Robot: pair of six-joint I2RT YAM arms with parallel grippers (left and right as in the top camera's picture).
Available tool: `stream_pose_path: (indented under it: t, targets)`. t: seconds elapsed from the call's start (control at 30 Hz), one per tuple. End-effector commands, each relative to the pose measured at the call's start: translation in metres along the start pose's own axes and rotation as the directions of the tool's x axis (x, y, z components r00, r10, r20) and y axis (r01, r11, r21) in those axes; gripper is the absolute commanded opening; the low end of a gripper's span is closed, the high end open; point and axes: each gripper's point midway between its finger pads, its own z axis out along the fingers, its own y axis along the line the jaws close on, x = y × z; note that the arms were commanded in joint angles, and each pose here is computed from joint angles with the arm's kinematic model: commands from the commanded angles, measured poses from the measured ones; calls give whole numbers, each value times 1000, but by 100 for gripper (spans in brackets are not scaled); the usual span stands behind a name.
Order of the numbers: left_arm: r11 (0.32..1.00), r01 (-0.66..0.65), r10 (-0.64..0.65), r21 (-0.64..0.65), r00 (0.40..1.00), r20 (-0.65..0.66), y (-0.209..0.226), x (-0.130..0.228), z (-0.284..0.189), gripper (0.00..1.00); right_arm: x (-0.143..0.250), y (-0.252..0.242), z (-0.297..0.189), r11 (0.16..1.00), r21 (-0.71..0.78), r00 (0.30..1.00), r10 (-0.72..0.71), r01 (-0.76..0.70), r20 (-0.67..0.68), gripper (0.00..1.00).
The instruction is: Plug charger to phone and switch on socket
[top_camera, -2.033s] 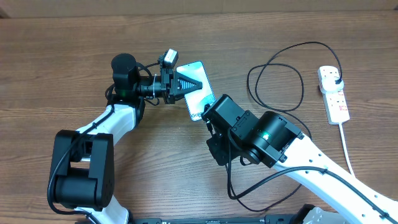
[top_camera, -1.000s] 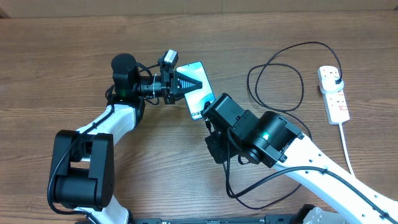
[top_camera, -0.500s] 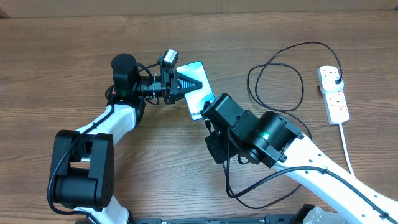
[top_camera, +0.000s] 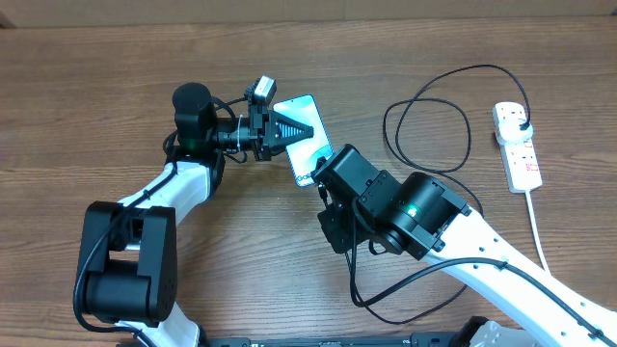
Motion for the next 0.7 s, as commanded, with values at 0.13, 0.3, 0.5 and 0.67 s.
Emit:
stream_pose_path:
  t: [0.13, 0.3, 0.5, 0.67]
  targets:
    - [1000, -9, 9, 9, 999, -35, -10, 2, 1, 4, 0, 0, 0, 1000, 6, 1000, 4, -4, 5, 4]
    - [1000, -9, 10, 11, 999, -45, -10, 3, 1, 4, -1, 0, 0, 1000, 5, 1000, 4, -4, 9, 4]
    - [1000, -9, 10, 12, 998, -56, -10, 5, 1, 4, -4, 1, 0, 1000, 0, 1000, 3, -3, 22, 4]
    - [1000, -10, 10, 12, 998, -56, -10, 5, 1, 4, -4, 2, 0, 1000, -1, 1000, 3, -3, 23, 4]
